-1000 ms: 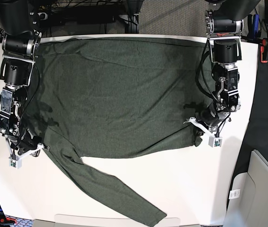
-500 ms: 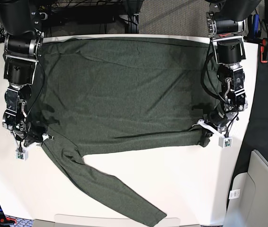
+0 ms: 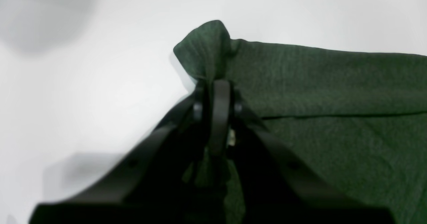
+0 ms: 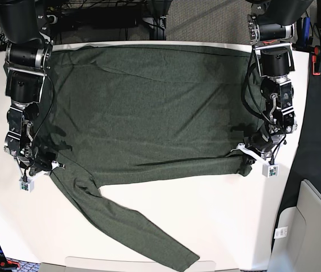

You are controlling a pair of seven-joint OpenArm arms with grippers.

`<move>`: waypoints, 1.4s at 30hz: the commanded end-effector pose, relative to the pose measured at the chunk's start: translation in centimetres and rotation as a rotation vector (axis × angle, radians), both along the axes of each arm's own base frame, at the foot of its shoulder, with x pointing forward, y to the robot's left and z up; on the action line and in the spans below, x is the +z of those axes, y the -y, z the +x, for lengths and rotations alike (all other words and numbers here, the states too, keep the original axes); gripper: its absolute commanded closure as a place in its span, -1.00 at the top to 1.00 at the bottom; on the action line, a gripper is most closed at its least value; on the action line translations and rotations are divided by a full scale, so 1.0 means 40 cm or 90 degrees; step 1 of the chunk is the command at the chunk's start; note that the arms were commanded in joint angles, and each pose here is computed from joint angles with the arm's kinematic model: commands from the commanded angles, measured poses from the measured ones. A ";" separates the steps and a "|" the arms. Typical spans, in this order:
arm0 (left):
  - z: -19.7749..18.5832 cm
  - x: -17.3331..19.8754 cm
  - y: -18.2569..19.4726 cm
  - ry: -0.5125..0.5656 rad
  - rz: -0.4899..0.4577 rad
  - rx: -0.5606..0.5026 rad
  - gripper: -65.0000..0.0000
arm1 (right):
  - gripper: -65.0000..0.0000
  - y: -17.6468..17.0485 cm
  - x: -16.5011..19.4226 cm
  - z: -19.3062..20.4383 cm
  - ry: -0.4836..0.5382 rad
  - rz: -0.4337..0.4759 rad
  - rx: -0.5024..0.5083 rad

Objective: Fold the T-shirt properly
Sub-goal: 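Lift the hem with both grippers and fold it toward the collar edge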

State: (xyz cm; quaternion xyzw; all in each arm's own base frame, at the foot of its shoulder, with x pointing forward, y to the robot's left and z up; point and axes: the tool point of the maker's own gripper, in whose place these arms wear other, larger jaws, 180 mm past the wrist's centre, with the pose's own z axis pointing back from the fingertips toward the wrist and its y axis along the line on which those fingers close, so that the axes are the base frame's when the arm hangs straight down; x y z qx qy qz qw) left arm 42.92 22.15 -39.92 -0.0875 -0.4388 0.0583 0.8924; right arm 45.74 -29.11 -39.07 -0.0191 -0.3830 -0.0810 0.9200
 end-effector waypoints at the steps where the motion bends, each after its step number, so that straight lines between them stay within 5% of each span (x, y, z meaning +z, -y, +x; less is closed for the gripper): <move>1: 0.037 0.056 -0.014 0.042 0.005 0.003 -1.00 | -0.35 0.008 0.030 0.019 0.011 0.002 -0.002; 7: 0.045 0.084 -0.013 0.061 0.011 0.000 -1.00 | -0.87 -0.037 0.016 0.023 0.007 0.020 0.009; 14: 0.031 0.096 -0.010 0.072 0.020 -0.006 -1.00 | -0.88 -0.081 0.010 0.027 0.002 0.041 0.022; 18: 0.016 0.102 -0.006 0.072 0.028 -0.013 -1.00 | -0.99 -0.115 0.027 0.032 0.021 0.106 0.048; 30: -0.043 0.151 0.004 0.114 0.058 -0.028 -1.00 | -0.99 -0.049 0.122 -0.067 0.090 0.123 0.062; 42: -0.113 0.179 -0.112 0.111 0.072 0.049 -1.00 | -0.99 0.054 0.201 -0.198 0.119 0.125 0.005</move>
